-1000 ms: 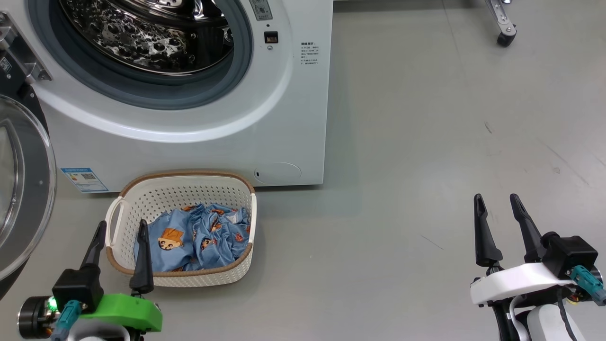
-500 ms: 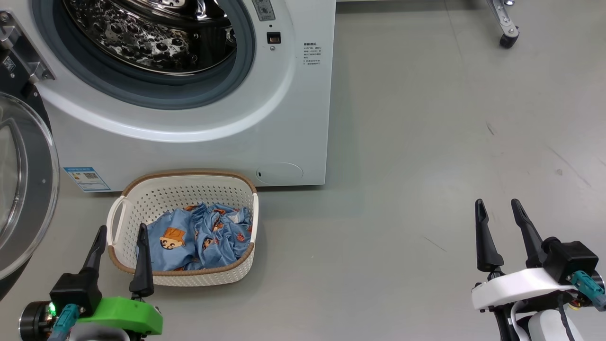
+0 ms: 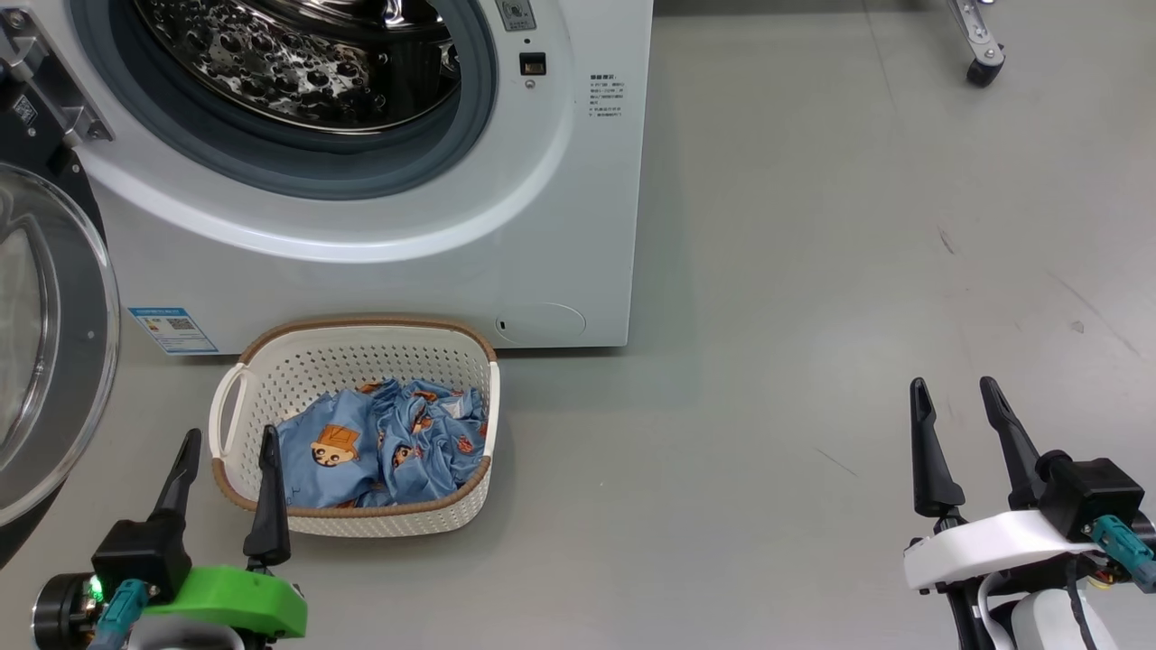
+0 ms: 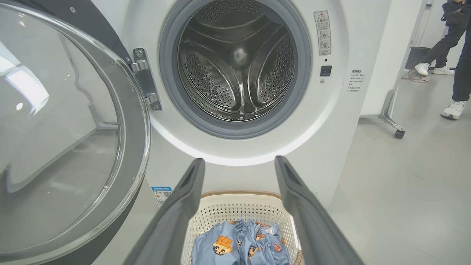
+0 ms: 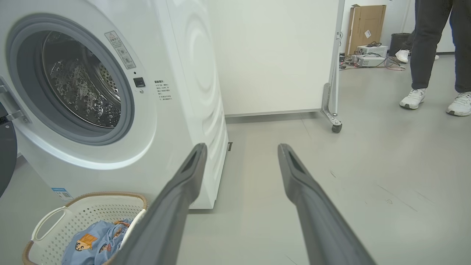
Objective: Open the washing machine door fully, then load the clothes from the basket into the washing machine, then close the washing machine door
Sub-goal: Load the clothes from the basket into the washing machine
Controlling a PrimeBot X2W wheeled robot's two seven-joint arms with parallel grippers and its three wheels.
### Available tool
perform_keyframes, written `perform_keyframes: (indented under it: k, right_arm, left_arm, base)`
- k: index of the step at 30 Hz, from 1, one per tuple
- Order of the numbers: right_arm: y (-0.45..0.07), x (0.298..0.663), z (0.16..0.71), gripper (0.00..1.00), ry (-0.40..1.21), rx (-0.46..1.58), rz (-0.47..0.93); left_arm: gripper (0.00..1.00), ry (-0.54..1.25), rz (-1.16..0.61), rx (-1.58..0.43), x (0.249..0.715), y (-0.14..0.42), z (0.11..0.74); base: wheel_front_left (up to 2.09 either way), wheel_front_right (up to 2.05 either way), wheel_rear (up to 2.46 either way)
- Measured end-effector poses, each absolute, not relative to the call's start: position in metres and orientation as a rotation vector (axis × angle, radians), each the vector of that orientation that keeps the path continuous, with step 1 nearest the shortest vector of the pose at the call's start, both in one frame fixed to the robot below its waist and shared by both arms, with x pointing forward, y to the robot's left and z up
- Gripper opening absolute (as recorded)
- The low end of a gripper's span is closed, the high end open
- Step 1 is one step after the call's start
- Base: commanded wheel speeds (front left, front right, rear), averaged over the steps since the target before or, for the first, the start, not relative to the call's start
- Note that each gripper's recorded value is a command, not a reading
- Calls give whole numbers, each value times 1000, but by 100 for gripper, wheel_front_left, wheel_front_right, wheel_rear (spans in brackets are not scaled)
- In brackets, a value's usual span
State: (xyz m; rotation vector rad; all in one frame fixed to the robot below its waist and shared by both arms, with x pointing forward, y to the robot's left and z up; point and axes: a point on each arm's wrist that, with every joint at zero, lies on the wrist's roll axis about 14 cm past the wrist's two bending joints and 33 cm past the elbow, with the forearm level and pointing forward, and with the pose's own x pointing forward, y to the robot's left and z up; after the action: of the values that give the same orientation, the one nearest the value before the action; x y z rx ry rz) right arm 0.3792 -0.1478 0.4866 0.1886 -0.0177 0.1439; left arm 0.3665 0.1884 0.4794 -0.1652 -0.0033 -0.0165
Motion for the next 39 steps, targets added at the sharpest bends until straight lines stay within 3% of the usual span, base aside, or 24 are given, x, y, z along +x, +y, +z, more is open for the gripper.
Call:
perform_keyframes:
  k: [39]
  right_arm:
    - [-146, 383, 485, 100, -12, 162, 151]
  left_arm:
    - [100, 2, 6, -159, 362, 197, 478]
  base:
    - [1, -1, 0]
